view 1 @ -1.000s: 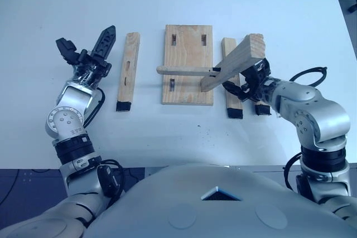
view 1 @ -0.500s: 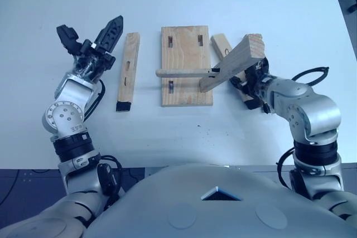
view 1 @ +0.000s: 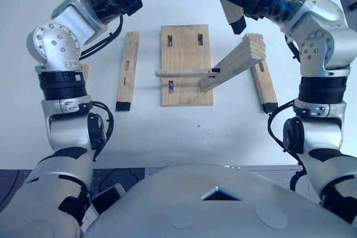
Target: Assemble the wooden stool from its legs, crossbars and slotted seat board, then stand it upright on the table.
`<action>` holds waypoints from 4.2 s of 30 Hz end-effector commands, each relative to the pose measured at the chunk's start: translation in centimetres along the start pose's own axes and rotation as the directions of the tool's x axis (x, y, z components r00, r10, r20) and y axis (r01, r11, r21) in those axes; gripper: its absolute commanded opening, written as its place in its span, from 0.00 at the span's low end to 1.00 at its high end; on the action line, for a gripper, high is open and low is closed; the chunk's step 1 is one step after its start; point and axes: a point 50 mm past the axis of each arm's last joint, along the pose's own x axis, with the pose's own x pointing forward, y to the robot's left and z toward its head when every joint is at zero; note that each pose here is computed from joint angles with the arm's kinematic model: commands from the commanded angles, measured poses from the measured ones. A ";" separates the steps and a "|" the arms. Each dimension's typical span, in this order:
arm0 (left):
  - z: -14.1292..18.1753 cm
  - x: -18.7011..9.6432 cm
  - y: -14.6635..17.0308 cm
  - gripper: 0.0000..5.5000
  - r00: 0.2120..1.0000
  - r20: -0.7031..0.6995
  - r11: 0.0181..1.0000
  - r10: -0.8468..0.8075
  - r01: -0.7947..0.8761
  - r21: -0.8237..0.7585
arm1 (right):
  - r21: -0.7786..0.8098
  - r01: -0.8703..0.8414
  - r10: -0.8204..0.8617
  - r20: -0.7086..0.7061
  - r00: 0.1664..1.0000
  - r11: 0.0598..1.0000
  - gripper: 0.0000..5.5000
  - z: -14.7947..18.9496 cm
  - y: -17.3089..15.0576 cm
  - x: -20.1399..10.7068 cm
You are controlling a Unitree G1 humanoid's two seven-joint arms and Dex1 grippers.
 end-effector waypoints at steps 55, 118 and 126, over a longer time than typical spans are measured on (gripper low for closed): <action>-6.5 -10.6 -1.2 0.38 0.989 -0.014 0.989 0.145 -0.145 0.012 | 0.103 0.164 -0.175 0.110 0.978 0.981 0.70 2.5 -4.0 -5.4; -9.4 -12.2 -4.6 0.37 0.924 -0.377 0.881 0.071 0.119 0.458 | 0.115 0.198 -0.205 0.052 0.977 0.973 0.70 -0.6 -3.4 -4.9; -8.9 -11.0 -4.1 0.37 0.917 -0.399 0.884 0.023 0.167 0.436 | 0.115 0.208 -0.215 0.052 0.975 0.971 0.70 -0.9 -3.5 -4.9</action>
